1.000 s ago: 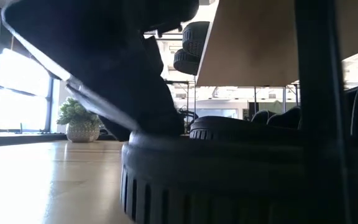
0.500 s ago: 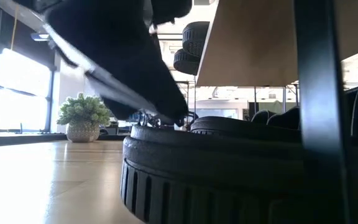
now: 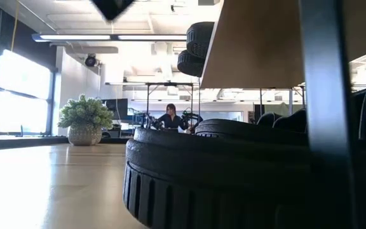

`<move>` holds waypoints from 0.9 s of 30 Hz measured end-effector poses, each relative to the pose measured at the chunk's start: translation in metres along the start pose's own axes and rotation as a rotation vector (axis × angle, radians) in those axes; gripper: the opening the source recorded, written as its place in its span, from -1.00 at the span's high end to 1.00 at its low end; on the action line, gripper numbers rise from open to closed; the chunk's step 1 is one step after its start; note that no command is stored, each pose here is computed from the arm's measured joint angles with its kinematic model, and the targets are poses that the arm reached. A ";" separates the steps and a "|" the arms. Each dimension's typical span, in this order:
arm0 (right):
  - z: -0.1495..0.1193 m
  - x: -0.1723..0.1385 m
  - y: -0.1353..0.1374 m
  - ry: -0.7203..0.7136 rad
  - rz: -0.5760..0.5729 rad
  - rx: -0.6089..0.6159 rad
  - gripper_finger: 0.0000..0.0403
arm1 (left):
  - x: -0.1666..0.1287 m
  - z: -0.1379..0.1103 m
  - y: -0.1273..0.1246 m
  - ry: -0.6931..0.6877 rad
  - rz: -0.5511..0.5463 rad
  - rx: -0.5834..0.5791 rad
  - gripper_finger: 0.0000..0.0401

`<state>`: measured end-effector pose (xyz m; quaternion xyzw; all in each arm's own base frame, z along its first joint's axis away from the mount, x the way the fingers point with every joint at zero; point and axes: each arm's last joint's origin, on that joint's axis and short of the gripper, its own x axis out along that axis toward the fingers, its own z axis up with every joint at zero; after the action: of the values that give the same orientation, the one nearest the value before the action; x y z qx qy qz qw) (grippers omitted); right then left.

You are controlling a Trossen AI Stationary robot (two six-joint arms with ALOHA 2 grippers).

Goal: Pick and place slides into the shelf
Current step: Return to Home Position

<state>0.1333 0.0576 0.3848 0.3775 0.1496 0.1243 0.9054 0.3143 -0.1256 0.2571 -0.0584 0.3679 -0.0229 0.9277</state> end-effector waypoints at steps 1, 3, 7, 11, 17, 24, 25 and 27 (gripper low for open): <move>0.002 0.000 0.002 -0.023 0.016 0.013 1.00 | -0.011 0.004 0.002 -0.025 -0.001 0.016 1.00; 0.006 -0.001 0.006 -0.072 0.054 0.028 1.00 | -0.034 0.015 0.011 -0.097 -0.006 0.043 1.00; 0.017 -0.006 0.016 -0.203 0.150 -0.014 1.00 | -0.086 0.037 0.041 -0.270 0.002 0.066 1.00; 0.028 -0.017 0.026 -0.361 0.218 -0.103 1.00 | -0.142 0.054 0.076 -0.499 -0.037 0.030 1.00; 0.042 -0.033 0.037 -0.571 0.293 -0.231 1.00 | -0.213 0.068 0.103 -0.873 -0.185 0.047 1.00; 0.048 -0.047 0.046 -0.624 0.366 -0.395 1.00 | -0.263 0.064 0.111 -1.115 -0.198 0.088 1.00; 0.049 -0.050 0.048 -0.635 0.377 -0.422 1.00 | -0.270 0.061 0.111 -1.139 -0.187 0.086 1.00; 0.053 -0.058 0.052 -0.653 0.399 -0.476 1.00 | -0.279 0.057 0.112 -1.161 -0.167 0.081 1.00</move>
<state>0.0927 0.0391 0.4678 0.1998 -0.2524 0.2017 0.9250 0.1504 0.0147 0.4741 -0.0549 -0.2076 -0.0741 0.9738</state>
